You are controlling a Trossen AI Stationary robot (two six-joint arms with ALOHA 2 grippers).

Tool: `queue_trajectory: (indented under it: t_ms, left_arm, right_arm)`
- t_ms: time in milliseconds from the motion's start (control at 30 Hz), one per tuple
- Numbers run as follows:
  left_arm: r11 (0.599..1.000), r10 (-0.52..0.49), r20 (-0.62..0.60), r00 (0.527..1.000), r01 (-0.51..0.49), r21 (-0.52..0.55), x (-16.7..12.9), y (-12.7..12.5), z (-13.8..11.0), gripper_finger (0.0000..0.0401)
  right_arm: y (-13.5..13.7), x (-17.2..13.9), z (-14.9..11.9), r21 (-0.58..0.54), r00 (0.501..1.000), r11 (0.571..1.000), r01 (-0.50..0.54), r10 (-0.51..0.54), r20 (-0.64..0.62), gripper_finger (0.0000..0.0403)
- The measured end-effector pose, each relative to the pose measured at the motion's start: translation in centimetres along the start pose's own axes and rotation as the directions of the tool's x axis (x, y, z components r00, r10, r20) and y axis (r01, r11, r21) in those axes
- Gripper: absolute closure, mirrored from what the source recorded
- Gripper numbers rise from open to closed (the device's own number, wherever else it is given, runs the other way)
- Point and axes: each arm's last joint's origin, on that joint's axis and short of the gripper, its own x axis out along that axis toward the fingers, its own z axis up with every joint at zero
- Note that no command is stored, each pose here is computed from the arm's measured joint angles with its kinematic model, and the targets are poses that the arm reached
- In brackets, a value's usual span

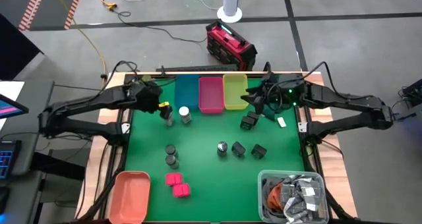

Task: Sort spices by type
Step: Put the left white seasoning bottle into the blue bin

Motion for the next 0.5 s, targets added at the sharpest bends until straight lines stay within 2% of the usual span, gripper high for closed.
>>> queue_trajectory:
  t_ms: [233, 500]
  left_arm:
    - [0.994, 0.042, -0.097, 0.994, -0.032, 0.102, 2.4, -0.3, 0.2, 0.0109]
    - [0.985, 0.123, -0.189, 0.974, -0.096, 0.147, 4.2, -0.2, -0.1, 0.0079]
  right_arm:
    - [0.4, 0.0, -0.3, -0.061, 1.0, 0.998, -0.02, 0.019, -0.016, 0.0119]
    - [0.4, 0.0, -0.3, -0.063, 1.0, 0.998, -0.018, 0.017, -0.016, 0.0119]
